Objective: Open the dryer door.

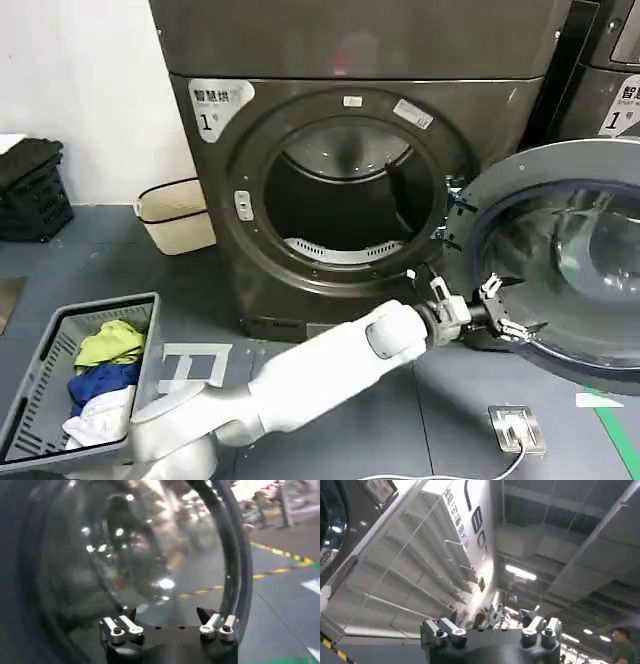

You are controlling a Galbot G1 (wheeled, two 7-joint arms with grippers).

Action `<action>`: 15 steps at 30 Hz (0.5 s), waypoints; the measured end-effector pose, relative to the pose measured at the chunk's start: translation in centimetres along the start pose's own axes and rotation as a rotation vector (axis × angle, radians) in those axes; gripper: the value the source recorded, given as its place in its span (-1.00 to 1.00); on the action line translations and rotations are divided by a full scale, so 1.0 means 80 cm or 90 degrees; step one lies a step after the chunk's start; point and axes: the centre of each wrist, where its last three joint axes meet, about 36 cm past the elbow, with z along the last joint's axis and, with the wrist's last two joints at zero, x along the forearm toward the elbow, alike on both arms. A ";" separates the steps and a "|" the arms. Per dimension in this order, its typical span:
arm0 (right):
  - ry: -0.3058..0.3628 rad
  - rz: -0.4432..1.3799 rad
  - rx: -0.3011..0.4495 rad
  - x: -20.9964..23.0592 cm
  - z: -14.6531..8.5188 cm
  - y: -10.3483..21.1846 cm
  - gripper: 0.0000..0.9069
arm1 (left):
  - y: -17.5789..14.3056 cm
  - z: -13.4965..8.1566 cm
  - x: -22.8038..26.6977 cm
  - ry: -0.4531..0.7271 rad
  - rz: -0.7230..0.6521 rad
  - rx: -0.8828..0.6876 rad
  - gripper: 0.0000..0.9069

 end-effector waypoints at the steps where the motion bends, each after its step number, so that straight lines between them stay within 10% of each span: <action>1: 0.000 0.001 0.000 0.000 0.000 0.000 1.00 | 0.001 -0.001 0.001 -0.001 -0.008 0.009 1.00; 15: -0.008 0.002 0.004 0.000 -0.003 0.011 1.00 | 0.021 -0.004 0.006 -0.012 -0.085 0.081 1.00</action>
